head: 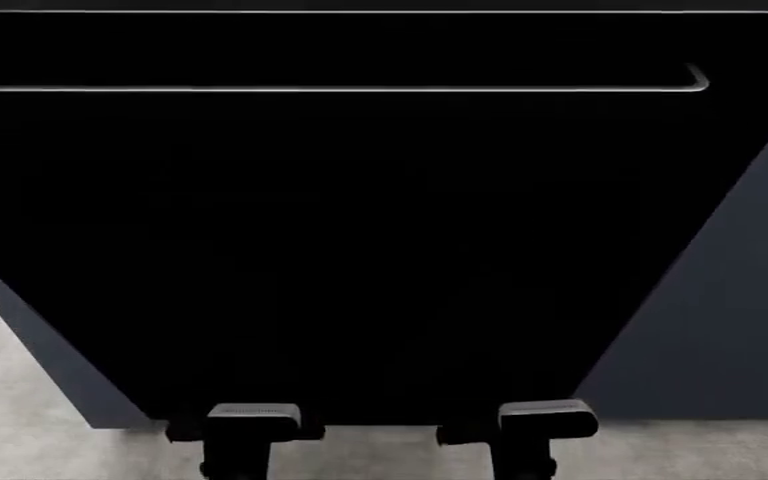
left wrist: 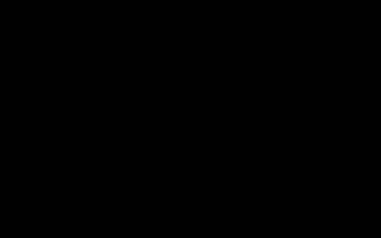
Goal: Close the dishwasher door
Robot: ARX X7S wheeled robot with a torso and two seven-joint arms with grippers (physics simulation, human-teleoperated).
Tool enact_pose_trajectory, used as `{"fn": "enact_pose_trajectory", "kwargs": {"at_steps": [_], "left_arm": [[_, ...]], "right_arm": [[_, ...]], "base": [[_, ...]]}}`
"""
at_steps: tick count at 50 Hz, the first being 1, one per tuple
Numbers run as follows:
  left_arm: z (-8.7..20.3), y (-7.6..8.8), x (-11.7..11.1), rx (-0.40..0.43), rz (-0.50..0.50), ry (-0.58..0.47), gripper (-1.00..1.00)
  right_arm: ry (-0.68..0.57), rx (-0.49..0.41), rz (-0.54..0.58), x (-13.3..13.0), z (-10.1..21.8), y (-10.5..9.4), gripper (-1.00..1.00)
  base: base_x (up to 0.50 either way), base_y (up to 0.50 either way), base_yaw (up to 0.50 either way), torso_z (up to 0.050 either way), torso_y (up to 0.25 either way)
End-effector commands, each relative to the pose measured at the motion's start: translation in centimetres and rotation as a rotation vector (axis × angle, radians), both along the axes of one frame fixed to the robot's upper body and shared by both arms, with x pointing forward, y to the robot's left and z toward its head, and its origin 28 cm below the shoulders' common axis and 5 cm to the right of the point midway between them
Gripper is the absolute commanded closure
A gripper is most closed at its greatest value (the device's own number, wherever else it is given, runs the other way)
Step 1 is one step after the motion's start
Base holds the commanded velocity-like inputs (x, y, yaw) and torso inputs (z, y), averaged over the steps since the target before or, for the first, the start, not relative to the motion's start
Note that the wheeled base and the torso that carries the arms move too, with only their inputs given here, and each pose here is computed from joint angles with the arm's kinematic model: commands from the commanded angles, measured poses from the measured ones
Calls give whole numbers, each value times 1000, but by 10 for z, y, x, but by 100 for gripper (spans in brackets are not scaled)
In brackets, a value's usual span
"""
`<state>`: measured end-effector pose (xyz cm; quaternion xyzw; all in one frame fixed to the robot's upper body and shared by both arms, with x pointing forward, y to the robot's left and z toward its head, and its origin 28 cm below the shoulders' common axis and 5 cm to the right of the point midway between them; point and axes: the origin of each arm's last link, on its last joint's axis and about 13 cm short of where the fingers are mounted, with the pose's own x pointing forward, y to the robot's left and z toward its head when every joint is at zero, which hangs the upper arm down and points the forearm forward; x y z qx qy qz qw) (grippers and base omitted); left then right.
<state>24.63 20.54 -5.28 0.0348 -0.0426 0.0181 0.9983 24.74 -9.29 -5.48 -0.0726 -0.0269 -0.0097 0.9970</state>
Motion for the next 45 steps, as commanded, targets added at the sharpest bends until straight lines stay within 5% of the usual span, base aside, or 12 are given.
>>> {"fn": "enact_pose_trajectory", "kwargs": {"at_steps": [1,45], "left_arm": [[22,0,14,-10,4,-69,-100],[53,-4,28,20,0,-116,-100]], "right_arm": [[-150,-24,65,27,39,12,-100],[-205,-69,44,52,78,6,-100]], "base": [[0,0,0,0,0],[0,0,0,0,3]]}}
